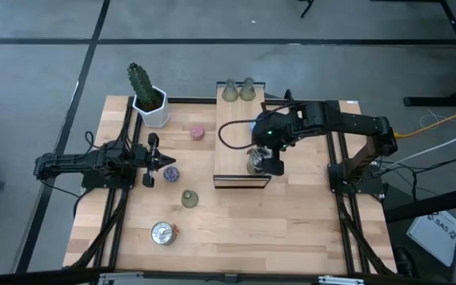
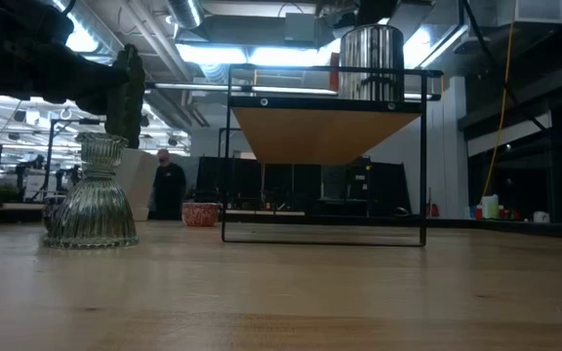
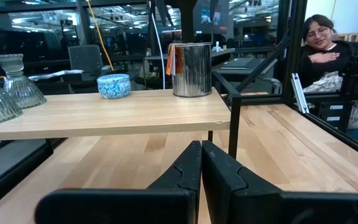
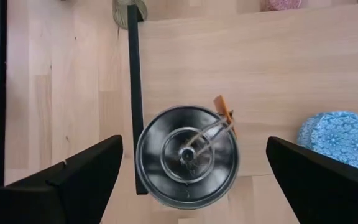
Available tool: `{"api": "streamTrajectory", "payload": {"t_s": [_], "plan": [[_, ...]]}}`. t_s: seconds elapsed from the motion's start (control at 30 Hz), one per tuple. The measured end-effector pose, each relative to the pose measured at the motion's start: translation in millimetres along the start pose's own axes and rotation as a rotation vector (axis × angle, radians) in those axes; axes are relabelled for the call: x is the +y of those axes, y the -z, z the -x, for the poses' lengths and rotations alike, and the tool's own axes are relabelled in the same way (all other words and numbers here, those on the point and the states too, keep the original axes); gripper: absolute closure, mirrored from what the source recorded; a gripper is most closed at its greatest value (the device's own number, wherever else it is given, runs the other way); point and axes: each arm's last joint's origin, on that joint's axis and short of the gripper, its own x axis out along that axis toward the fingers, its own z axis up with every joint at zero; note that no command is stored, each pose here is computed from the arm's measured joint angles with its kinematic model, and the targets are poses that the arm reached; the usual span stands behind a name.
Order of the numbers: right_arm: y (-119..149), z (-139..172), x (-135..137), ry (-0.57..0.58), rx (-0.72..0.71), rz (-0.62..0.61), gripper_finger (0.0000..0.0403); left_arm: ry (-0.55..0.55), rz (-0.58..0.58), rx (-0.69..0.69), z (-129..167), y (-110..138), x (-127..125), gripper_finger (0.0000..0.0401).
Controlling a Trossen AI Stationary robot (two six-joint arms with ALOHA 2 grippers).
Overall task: Pick & Place candle stick holders
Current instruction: Put the pink scented candle on the shelf
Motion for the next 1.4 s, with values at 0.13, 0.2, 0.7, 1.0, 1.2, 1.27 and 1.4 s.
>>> {"api": "streamTrajectory", "payload": {"t_s": [0.13,0.2,0.7,1.0,1.2,1.27,1.4], "plan": [[1.9,8.7,-3.1,0.002,-0.033,0.005,0.0003,0.0,0.0,0.0,0.0,0.1,0.0,0.0395],[5.0,17.6,-5.7,0.005,-0.057,0.009,0.0003,0.0,0.0,0.0,0.0,0.0,0.0,0.0395],[30.1,71.2,-27.5,0.097,-0.196,-0.058,0.0004,0.0,0.0,0.0,0.0,0.1,0.0,0.0395],[56.8,64.1,-36.8,0.135,-0.164,-0.095,0.0004,0.0,0.0,0.0,0.0,0.0,0.0,0.0395],[79.2,57.4,-42.3,0.155,-0.144,-0.124,0.0004,0.0,0.0,0.0,0.0,0.0,0.0,0.0395],[85.9,54.9,-42.1,0.155,-0.146,-0.126,0.0004,0.0,0.0,0.0,0.0,0.1,0.0,0.0395],[102.6,51.8,-41.0,0.148,-0.159,-0.126,0.0004,0.0,0.0,0.0,0.0,0.1,0.0,0.0395]]}}
